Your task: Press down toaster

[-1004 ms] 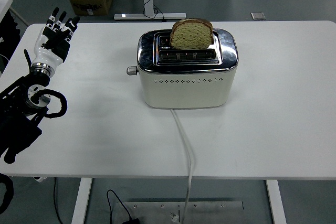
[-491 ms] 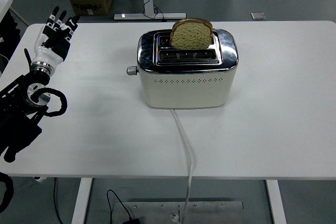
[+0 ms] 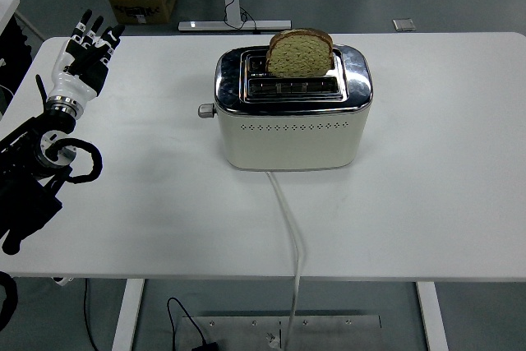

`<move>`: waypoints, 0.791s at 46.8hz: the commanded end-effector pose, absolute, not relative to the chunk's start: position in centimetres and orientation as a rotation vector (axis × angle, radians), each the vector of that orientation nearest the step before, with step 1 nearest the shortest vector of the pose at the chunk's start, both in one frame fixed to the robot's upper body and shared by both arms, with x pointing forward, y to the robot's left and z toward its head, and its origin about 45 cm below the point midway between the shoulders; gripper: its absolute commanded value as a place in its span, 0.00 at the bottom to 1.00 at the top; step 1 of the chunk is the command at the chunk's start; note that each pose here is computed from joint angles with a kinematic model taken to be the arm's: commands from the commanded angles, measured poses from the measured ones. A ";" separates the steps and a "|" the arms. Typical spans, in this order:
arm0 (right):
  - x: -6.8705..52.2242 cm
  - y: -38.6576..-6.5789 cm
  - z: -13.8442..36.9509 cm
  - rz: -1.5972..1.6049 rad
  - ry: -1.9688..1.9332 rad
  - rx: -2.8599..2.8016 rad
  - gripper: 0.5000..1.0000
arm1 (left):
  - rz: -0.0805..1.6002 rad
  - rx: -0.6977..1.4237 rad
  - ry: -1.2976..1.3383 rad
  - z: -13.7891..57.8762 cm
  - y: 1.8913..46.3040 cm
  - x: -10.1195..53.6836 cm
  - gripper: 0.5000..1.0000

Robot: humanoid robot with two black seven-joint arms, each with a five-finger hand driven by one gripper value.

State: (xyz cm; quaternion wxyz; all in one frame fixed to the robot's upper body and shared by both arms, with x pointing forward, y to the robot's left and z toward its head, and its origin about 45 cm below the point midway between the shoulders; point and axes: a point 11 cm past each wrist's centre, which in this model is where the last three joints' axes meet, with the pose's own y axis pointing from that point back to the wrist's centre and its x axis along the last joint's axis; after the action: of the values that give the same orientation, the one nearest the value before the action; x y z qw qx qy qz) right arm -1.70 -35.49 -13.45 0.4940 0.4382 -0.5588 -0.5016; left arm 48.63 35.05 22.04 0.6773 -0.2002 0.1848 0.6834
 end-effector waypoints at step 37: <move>-1.7 -35.5 -13.5 -1.216 -1.355 1.063 1.00 | 1.391 -0.221 0.244 22.2 34.5 48.1 1.00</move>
State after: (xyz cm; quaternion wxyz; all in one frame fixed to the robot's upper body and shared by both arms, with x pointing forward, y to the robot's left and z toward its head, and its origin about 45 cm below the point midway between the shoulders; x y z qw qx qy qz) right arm -1.69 -35.49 -13.45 0.4939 0.4384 -0.5587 -0.5017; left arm 48.17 34.57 22.30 0.7475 -0.1210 0.1244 0.6412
